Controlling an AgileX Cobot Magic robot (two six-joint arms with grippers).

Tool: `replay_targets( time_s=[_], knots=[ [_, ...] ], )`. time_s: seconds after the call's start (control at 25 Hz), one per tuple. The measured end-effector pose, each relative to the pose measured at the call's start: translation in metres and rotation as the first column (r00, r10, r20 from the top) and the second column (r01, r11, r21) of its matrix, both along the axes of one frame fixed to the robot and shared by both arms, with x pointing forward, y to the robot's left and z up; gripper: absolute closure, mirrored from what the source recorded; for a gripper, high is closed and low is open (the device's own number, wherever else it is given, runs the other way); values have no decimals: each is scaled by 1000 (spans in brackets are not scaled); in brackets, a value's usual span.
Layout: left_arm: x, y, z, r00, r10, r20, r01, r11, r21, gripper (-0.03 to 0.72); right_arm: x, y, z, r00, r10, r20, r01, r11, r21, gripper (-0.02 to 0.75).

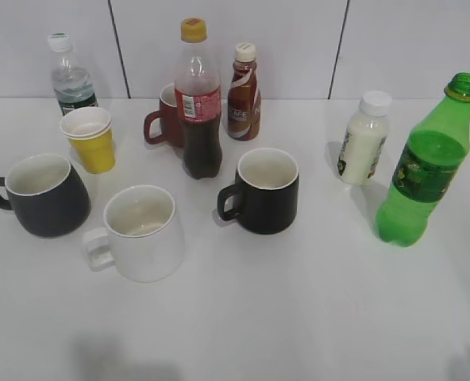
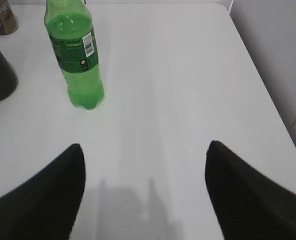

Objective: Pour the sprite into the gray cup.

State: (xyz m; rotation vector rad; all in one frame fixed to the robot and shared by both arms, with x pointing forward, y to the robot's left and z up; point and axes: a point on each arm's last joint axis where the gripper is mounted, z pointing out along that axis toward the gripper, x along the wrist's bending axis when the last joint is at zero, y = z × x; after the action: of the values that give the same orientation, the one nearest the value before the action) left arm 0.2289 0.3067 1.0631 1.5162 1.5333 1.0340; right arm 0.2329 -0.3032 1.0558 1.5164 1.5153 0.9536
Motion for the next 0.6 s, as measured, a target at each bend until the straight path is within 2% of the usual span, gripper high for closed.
replay_targets(
  time_s=[0.6],
  knots=[
    [0, 0, 0, 1000, 0, 0, 0, 1000, 0, 394, 0, 0, 0, 1000, 3, 0, -3, 1000, 5, 183]
  ],
)
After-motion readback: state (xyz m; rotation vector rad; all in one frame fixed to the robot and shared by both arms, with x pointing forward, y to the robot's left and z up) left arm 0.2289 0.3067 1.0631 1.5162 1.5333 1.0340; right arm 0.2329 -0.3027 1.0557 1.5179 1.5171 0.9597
